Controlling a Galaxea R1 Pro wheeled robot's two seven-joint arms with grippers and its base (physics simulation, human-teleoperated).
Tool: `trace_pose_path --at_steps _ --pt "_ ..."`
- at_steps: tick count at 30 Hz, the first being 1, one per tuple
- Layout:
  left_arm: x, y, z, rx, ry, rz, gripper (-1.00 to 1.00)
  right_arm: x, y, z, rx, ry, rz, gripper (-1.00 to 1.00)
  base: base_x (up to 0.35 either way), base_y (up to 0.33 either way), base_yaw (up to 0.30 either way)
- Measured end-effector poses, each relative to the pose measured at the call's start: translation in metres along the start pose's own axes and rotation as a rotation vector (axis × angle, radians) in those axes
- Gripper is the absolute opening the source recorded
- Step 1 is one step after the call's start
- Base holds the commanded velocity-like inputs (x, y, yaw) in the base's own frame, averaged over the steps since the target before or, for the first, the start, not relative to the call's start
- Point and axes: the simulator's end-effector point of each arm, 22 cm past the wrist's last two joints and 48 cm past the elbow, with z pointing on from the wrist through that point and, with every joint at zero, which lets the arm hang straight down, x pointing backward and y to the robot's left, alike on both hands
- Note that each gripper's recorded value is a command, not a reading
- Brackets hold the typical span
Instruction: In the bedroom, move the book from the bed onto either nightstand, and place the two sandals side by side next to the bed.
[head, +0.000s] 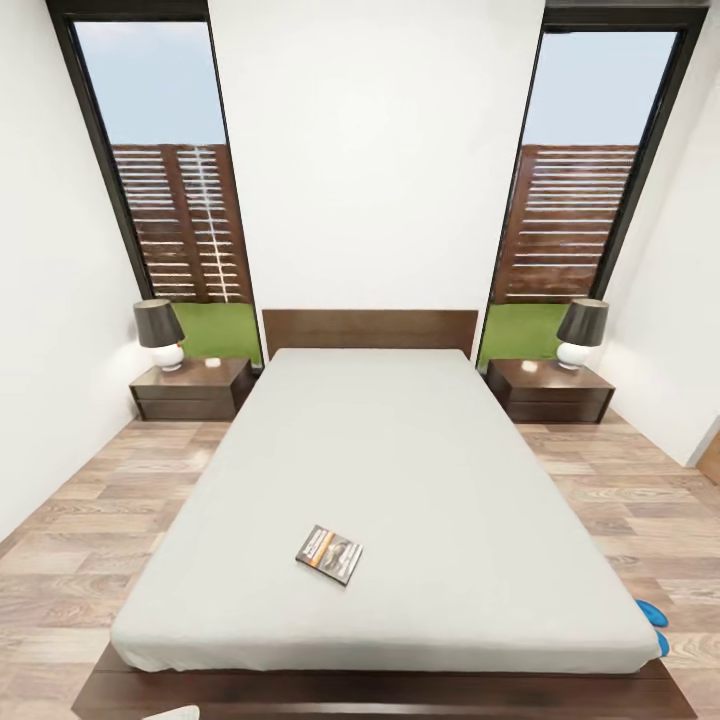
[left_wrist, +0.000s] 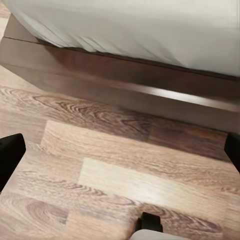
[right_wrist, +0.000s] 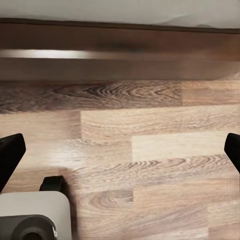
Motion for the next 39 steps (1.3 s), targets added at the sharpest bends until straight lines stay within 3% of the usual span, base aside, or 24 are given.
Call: trace_pose_path --at_steps 17,39 --pt "-0.0007 -0.0013 0.0000 0.006 -0.003 0.024 1.00 0.0024 0.0049 -0.0004 -0.009 -0.003 -0.026 1.00 0.106 0.061 -0.004" --pt "-0.0032 -0.0018 -0.0004 0.008 -0.011 0.025 1.00 -0.0002 0.0049 -0.0008 -0.008 -0.010 -0.027 1.00 0.095 0.015 -0.119"
